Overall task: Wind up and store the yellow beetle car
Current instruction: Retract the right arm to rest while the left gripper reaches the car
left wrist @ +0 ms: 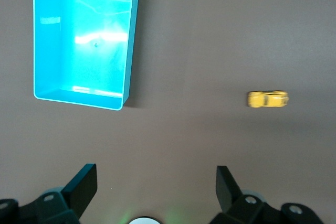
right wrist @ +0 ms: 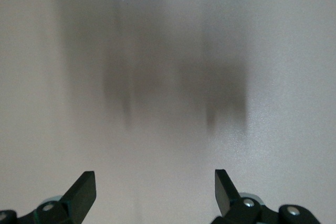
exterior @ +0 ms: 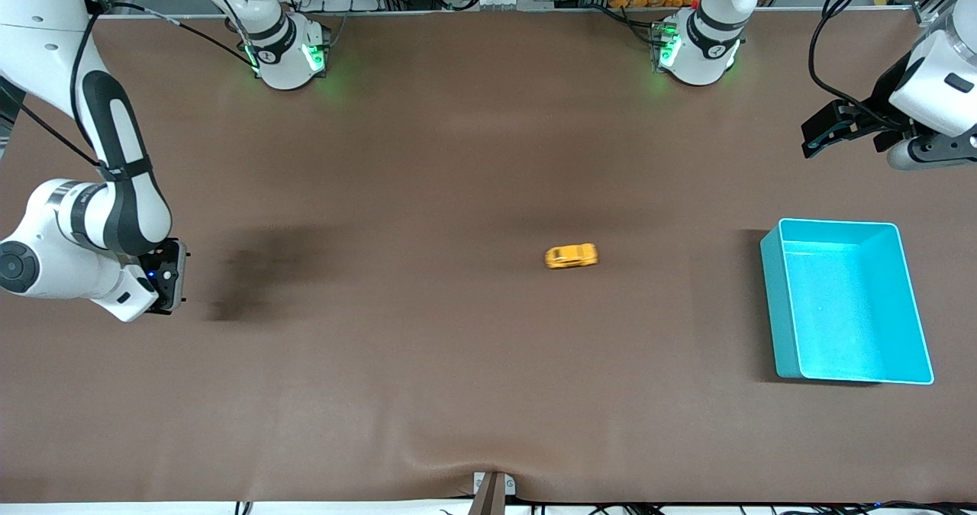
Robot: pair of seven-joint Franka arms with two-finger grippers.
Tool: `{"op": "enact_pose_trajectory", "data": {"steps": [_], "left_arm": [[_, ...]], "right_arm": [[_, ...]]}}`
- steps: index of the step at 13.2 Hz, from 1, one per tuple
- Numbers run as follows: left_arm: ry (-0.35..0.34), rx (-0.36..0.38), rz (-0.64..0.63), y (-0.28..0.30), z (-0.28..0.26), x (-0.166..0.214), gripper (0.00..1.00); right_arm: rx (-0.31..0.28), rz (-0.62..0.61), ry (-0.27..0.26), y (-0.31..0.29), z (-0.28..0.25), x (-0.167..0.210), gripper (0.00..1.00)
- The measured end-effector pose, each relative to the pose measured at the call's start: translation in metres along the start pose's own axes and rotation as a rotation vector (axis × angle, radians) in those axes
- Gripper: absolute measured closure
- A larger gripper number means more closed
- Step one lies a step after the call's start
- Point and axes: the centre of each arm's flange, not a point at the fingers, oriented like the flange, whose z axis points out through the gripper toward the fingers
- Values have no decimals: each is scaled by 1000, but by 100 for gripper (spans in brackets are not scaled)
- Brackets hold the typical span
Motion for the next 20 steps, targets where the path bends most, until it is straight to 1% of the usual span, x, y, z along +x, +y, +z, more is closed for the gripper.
{"op": "enact_pose_trajectory", "data": {"steps": [3, 4, 6, 7, 8, 11, 13, 15, 17, 19, 20], "left_arm": [[0, 0, 0, 0, 0, 0, 0], [0, 0, 0, 0, 0, 0, 0], [0, 0, 0, 0, 0, 0, 0], [-1, 0, 0, 0, 0, 0, 0], [-3, 0, 0, 0, 2, 1, 0], [-23, 3, -1, 1, 12, 7, 0], [-35, 4, -7, -2, 19, 12, 0], [-41, 4, -8, -2, 24, 15, 0], [-41, 3, -2, 2, 25, 15, 0], [-36, -19, 2, 6, 24, 16, 0], [-27, -39, -1, 6, 24, 18, 0]], "right_arm": [[14, 8, 2, -1, -2, 0, 0], [31, 22, 4, -1, -5, 0, 0], [81, 81, 8, -3, -16, -1, 0], [99, 120, 8, -4, -26, -2, 0], [105, 163, 7, -3, -43, -2, 0], [90, 313, 3, -10, -134, -1, 0], [73, 456, 1, -30, -207, 1, 0], [24, 591, 7, -53, -270, 8, 0], [0, 692, 4, -74, -309, 21, 0], [-17, 794, -21, -84, -326, 36, 0], [-27, 822, -29, -85, -330, 40, 0]]}}
